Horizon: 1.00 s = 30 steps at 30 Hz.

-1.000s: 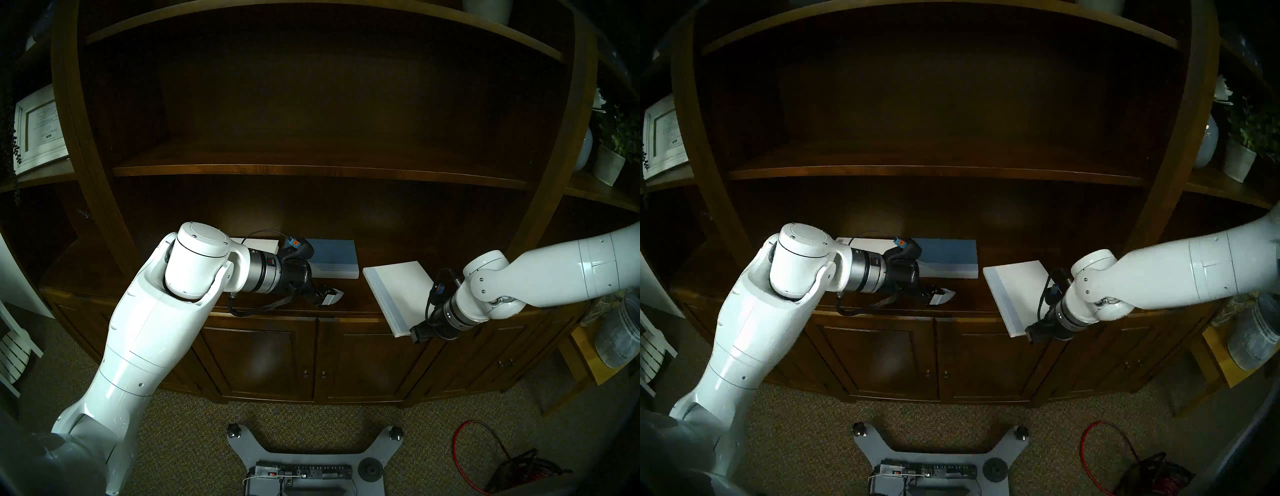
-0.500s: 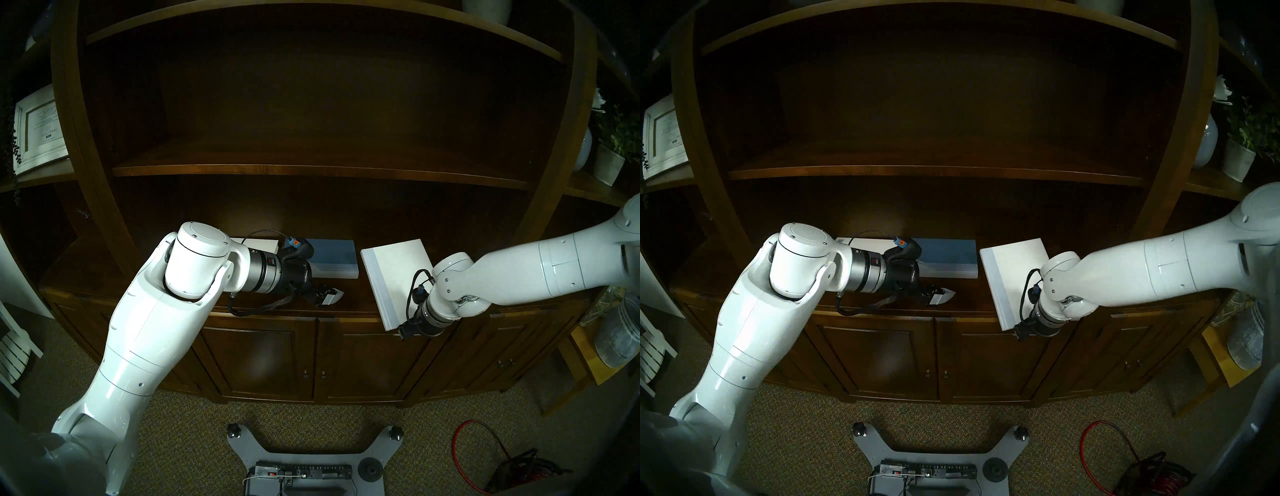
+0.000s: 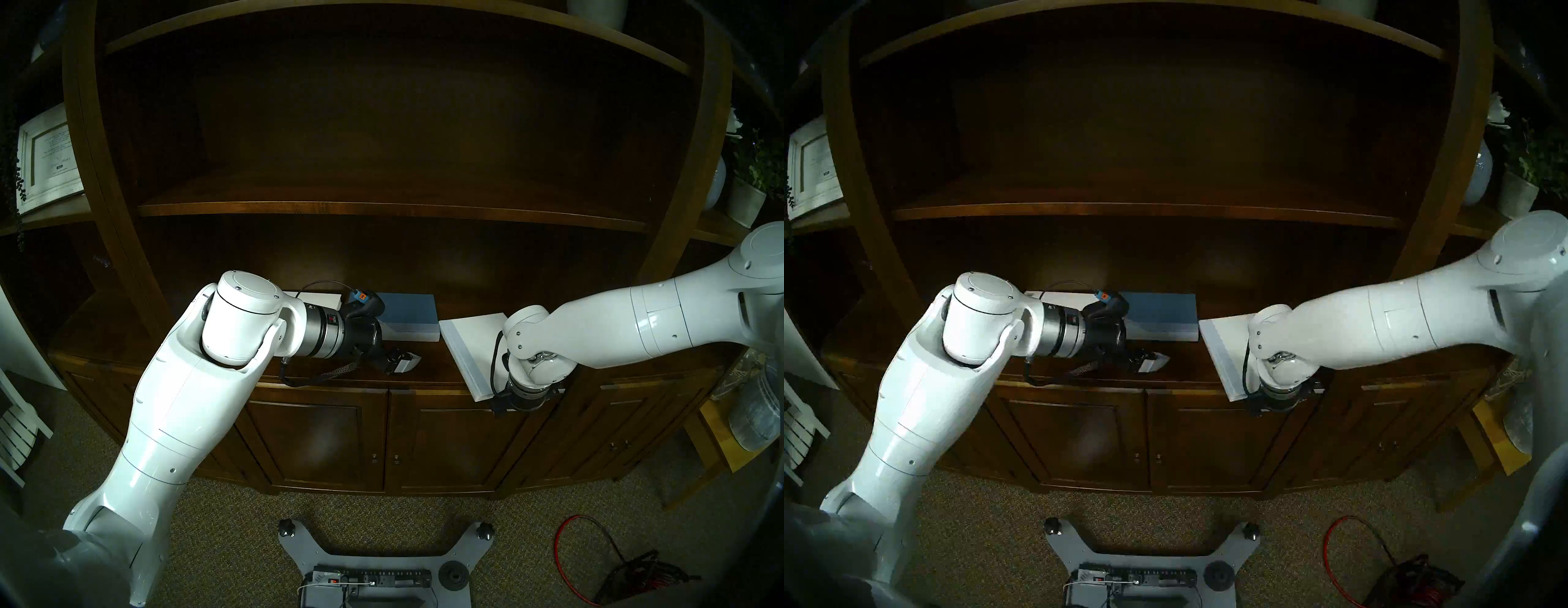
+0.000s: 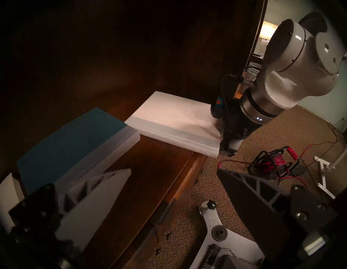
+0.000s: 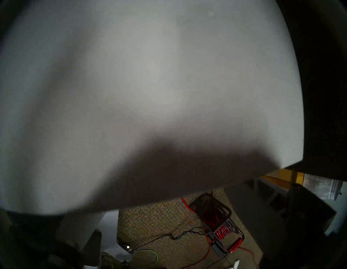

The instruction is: Close the books and align them horizontally on the shelf

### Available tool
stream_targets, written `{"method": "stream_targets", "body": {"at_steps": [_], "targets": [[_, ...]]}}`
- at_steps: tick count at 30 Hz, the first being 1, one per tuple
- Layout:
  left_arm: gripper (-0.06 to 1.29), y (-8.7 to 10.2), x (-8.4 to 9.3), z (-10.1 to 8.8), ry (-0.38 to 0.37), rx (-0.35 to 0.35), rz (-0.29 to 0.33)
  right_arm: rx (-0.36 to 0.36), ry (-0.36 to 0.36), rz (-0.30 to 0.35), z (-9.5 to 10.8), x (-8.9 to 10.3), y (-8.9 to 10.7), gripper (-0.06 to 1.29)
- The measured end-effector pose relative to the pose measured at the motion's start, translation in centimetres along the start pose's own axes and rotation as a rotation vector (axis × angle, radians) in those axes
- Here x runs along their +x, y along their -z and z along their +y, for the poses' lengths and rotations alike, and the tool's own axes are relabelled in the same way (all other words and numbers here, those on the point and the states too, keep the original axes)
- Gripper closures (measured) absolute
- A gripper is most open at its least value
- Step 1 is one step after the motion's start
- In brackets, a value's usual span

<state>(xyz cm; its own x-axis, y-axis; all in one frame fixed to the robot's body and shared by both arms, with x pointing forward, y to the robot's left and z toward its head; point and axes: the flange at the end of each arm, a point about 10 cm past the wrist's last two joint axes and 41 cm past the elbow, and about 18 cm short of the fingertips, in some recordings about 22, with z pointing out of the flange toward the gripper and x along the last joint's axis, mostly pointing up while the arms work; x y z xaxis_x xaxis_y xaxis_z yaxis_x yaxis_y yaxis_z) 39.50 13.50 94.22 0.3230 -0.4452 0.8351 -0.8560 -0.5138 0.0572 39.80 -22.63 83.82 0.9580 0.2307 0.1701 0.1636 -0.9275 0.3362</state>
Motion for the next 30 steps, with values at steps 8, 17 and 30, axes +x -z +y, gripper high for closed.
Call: {"method": "stream_targets", "body": {"at_steps": [8,17,30], "targets": [[-0.02,0.0,0.0,0.0,-0.002,0.002,-0.001,0.006,0.008,0.003,-1.0,-1.3,2.3,0.00],[-0.02,0.0,0.0,0.0,-0.003,0.001,-0.002,0.040,0.010,-0.009,-1.5,-4.1,5.3,0.00],[-0.02,0.0,0.0,0.0,-0.004,0.001,-0.003,0.111,0.028,-0.016,-2.7,-8.1,9.9,0.00]]}}
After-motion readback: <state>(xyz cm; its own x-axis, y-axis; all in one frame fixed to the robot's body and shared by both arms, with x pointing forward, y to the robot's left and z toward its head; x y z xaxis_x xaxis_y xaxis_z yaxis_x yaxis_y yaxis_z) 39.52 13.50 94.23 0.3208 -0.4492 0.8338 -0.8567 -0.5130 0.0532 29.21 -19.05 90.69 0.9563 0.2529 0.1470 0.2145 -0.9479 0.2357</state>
